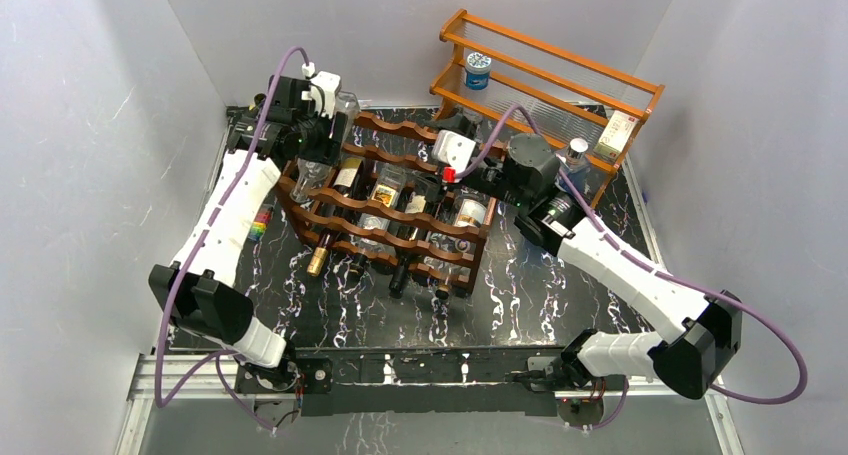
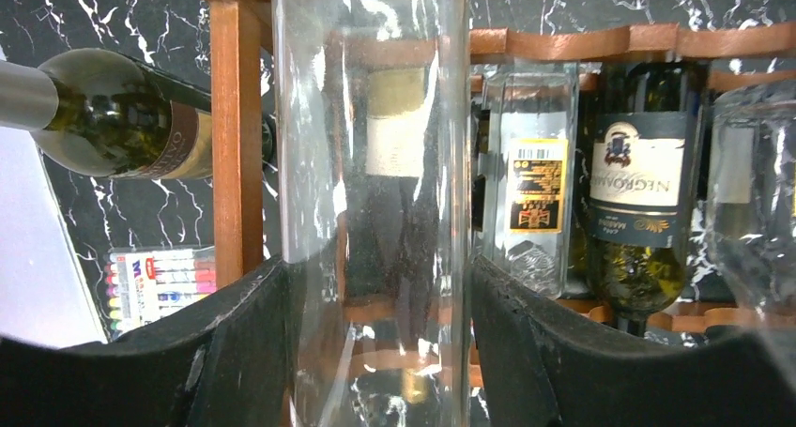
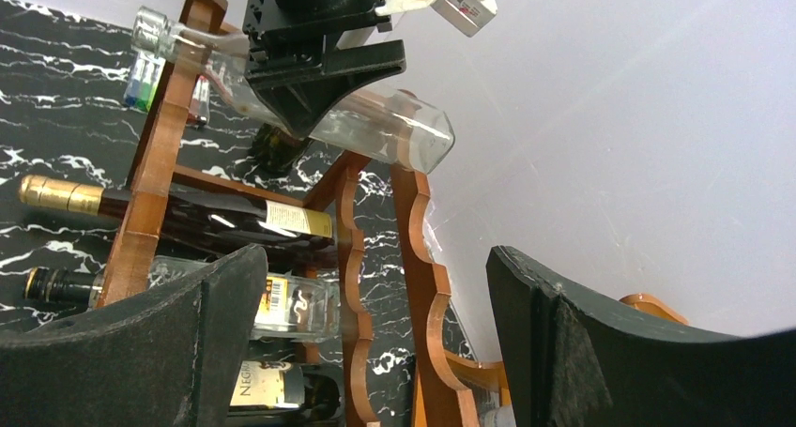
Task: Take the wine bottle off the wine rack
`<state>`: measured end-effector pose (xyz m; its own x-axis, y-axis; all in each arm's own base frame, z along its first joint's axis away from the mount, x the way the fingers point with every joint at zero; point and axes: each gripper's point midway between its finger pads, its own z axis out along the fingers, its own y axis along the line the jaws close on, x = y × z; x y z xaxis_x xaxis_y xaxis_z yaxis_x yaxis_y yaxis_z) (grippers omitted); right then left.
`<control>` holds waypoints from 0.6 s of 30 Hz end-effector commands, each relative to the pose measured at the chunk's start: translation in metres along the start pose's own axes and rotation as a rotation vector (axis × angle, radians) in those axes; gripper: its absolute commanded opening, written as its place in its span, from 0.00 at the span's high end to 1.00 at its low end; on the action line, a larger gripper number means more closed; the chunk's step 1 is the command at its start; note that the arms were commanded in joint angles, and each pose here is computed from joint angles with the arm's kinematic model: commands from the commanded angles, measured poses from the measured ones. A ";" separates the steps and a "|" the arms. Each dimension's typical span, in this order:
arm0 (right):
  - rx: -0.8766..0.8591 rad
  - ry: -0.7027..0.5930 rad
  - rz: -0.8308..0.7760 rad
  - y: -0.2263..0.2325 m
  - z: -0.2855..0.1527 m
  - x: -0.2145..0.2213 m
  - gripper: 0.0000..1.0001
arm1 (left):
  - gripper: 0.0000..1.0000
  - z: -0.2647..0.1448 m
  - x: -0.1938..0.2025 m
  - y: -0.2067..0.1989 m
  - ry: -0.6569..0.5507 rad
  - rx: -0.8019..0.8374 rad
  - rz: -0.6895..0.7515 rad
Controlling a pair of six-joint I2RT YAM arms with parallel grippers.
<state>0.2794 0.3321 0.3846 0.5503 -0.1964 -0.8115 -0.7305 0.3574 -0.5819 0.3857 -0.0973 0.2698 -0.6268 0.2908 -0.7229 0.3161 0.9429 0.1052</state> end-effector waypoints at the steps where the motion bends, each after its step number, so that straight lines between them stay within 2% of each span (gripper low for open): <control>1: 0.031 -0.091 -0.017 -0.007 -0.011 -0.028 0.02 | 0.69 -0.031 -0.038 0.001 -0.120 -0.003 -0.050; 6: 0.036 -0.080 -0.044 -0.010 -0.014 -0.029 0.02 | 1.00 -0.053 -0.057 -0.005 -0.180 0.030 -0.121; 15: 0.018 -0.106 -0.130 -0.009 -0.004 -0.028 0.02 | 1.00 -0.087 -0.076 -0.032 -0.210 0.169 -0.360; 18: -0.001 -0.123 -0.188 -0.009 0.003 -0.030 0.02 | 1.00 -0.100 -0.080 -0.056 -0.184 0.301 -0.461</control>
<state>0.2711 0.3296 0.3869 0.6166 -0.1908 -0.7638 -0.6944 0.3253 -0.6419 0.3712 -0.1268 0.3442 -0.6210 -0.0236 -0.7835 0.2118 0.9573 -0.1968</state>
